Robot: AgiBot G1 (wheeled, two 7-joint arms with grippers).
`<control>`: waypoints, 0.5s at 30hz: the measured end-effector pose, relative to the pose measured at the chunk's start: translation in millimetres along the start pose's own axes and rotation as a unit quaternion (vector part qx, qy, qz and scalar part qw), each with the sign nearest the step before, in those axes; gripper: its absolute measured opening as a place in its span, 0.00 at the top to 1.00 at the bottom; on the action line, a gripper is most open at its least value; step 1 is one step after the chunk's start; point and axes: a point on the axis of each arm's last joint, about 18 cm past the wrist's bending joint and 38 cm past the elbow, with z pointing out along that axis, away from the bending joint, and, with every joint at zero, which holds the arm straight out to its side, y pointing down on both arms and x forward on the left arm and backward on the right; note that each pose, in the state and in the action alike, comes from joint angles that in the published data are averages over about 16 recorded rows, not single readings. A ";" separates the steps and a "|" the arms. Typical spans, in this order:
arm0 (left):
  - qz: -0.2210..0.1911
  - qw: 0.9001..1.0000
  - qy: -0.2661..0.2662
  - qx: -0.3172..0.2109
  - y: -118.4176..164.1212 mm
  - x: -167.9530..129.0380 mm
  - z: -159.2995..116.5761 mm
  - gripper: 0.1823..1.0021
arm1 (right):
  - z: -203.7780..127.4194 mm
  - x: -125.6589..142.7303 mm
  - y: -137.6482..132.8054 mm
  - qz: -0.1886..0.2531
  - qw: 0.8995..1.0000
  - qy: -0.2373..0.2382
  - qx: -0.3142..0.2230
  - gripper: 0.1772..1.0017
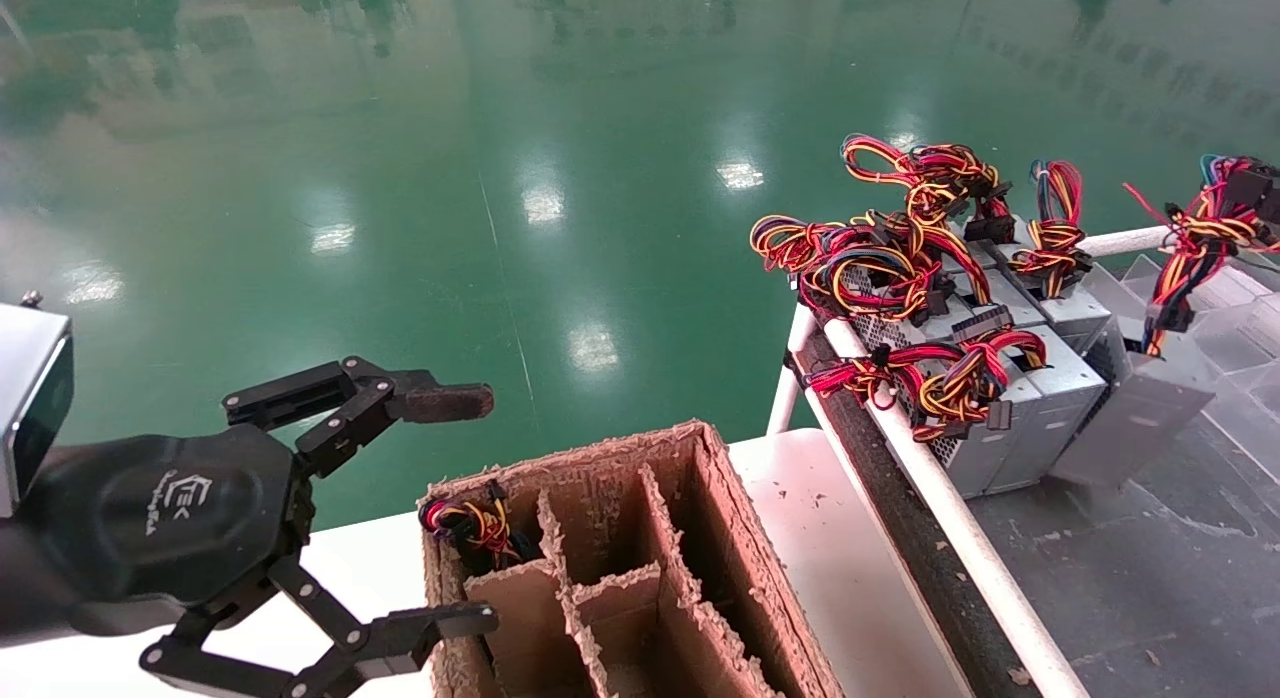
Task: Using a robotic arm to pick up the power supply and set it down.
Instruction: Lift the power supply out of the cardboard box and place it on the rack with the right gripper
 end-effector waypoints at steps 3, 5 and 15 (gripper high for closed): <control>0.000 1.000 0.000 0.000 0.0 0.0 0.0 0.00 | 5.2 -2.6 -1.0 -0.003 1.000 -0.006 -0.002 0.94; 0.000 1.000 0.000 0.000 0.0 0.0 0.0 0.00 | 8.2 -5.5 -1.9 -0.005 1.000 -0.014 -0.004 0.94; 0.000 1.000 0.000 0.000 0.0 0.0 0.0 0.00 | 18.6 -21.6 -4.3 -0.009 0.998 -0.056 -0.007 0.94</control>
